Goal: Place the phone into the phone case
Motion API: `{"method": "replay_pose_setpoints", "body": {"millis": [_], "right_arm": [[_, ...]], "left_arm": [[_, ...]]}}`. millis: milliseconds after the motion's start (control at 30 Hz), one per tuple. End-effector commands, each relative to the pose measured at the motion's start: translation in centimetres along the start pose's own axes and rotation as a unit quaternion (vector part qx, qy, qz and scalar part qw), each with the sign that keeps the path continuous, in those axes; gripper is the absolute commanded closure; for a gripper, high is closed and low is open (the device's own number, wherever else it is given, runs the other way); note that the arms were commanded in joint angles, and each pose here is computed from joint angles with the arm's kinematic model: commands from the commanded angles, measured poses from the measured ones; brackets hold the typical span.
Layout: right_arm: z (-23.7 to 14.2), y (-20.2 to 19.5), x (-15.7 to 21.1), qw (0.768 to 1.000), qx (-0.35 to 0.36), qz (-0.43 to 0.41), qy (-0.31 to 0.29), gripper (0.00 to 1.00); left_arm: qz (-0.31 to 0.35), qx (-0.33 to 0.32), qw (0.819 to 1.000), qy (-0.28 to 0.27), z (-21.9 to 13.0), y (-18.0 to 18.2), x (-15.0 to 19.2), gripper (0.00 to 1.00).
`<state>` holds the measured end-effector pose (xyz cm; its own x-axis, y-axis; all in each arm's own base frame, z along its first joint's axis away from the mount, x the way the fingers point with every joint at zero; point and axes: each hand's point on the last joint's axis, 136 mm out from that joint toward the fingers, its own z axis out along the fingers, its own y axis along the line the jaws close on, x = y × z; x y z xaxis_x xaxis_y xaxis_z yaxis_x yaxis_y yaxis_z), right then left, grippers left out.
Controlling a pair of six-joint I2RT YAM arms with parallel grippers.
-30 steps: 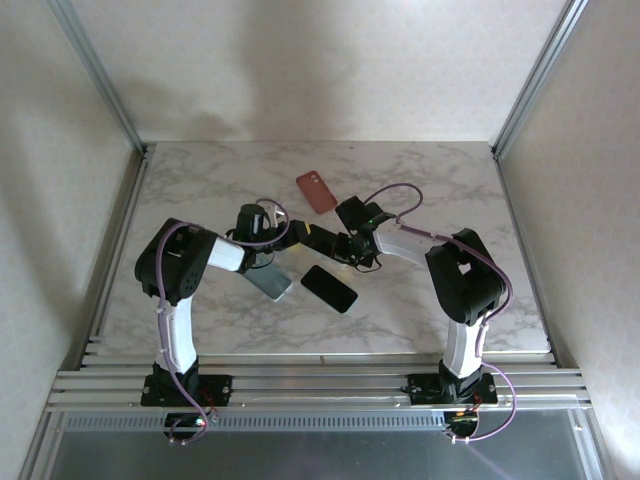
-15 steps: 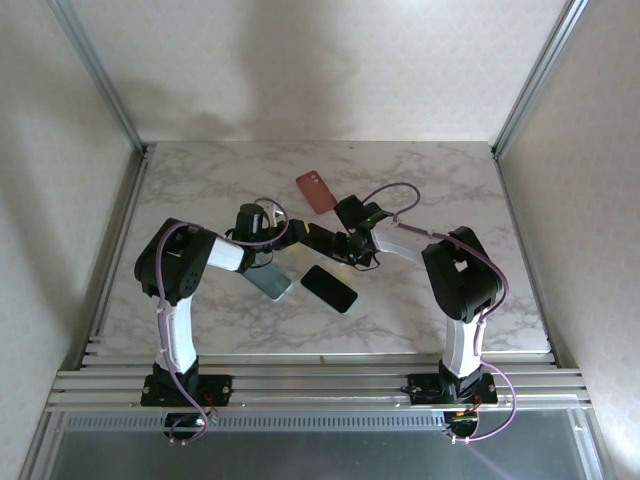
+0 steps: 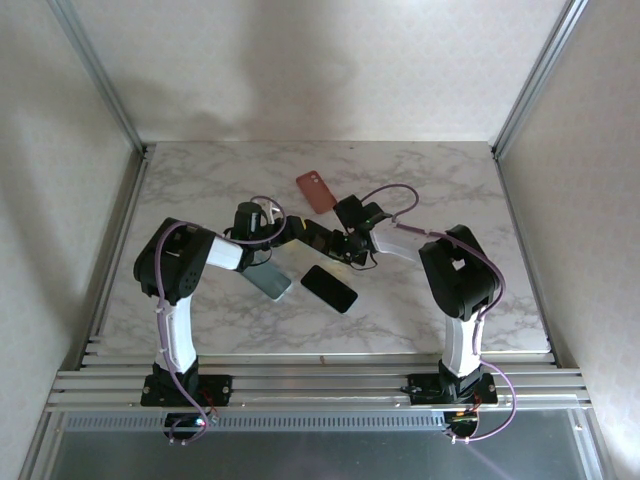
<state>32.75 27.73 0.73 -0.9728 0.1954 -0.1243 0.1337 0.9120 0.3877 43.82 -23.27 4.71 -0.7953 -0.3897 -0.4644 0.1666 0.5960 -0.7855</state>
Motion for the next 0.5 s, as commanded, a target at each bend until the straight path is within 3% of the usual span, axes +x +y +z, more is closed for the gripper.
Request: {"method": "replay_pose_setpoints", "body": {"millis": [0, 467], "right_arm": [[5.4, -13.6, 12.7, 0.962, 0.205, 0.024, 0.180, 1.00], [-5.0, -2.0, 4.0, 0.994, 0.085, -0.044, 0.052, 1.00]], "left_arm": [[-0.003, 0.016, 0.999, 0.033, 0.3, -0.9, 1.7, 0.58], [0.010, 0.000, 1.000, 0.026, 0.1, -1.1, 0.9, 0.57]]}}
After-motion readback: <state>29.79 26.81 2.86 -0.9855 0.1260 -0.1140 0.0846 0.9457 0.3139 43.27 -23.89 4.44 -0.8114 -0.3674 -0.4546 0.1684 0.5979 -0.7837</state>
